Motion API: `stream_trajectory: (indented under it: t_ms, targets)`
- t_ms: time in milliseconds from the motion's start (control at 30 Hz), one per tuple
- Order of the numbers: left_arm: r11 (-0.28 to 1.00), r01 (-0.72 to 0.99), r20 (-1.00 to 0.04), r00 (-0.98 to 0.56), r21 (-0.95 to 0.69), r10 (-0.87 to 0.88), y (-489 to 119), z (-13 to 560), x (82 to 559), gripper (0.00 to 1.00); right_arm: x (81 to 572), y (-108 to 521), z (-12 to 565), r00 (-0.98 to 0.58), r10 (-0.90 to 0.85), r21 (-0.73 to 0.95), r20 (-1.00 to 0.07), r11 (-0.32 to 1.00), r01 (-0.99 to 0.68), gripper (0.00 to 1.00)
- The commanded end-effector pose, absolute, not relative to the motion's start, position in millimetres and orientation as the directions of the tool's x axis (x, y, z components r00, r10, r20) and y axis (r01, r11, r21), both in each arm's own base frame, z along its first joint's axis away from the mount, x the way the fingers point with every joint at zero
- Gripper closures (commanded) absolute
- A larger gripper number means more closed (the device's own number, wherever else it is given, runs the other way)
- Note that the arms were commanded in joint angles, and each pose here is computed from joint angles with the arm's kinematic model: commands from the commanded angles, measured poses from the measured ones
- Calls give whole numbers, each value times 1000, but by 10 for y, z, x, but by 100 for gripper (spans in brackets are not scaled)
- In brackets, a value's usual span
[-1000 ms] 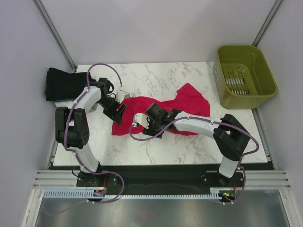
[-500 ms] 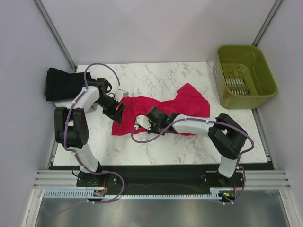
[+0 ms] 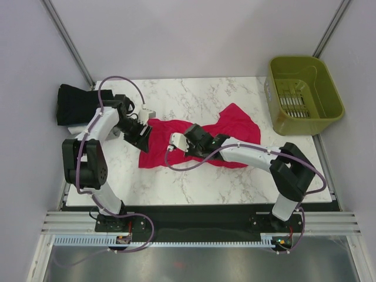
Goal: Fold and stack the t-shirts
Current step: Flatten the tshirt out
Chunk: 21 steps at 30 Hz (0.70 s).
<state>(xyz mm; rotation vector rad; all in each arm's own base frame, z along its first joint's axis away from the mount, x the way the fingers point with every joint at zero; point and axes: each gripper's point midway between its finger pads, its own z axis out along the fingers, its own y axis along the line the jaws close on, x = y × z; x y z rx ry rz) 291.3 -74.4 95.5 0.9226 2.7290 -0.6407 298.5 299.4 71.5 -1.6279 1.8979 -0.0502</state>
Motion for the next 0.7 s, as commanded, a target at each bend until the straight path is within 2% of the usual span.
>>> stream_trajectory:
  t_ms: [0, 200, 233, 267, 333, 467, 667]
  targets:
    - [717, 624, -345, -777, -310, 527, -704, 1158, 2902, 32, 3174, 3045, 1420, -13, -842, -477, -539, 318, -819, 100]
    - [715, 609, -310, -792, -344, 526, -703, 1224, 2814, 32, 3074, 2945, 1675, -11, -831, -474, -557, 329, -817, 100]
    - [714, 600, -289, -800, -360, 526, -704, 1208, 2774, 32, 3066, 2923, 1667, -16, -834, -475, -552, 330, -816, 95]
    - [714, 591, -266, -807, -376, 528, -702, 1179, 2726, 32, 3049, 2884, 1621, -32, -836, -467, -548, 337, -818, 80]
    - [711, 583, -254, -812, -394, 526, -715, 1136, 2677, 30, 2975, 2888, 1499, -45, -832, -430, -553, 331, -840, 37]
    - [717, 568, -270, -823, -404, 499, -754, 1166, 2715, 30, 2849, 2974, 1159, -85, -826, -341, -557, 322, -883, 36]
    - [722, 557, -292, -830, -410, 475, -793, 1192, 2734, 30, 2884, 2980, 870, -76, -857, -340, -509, 281, -897, 40]
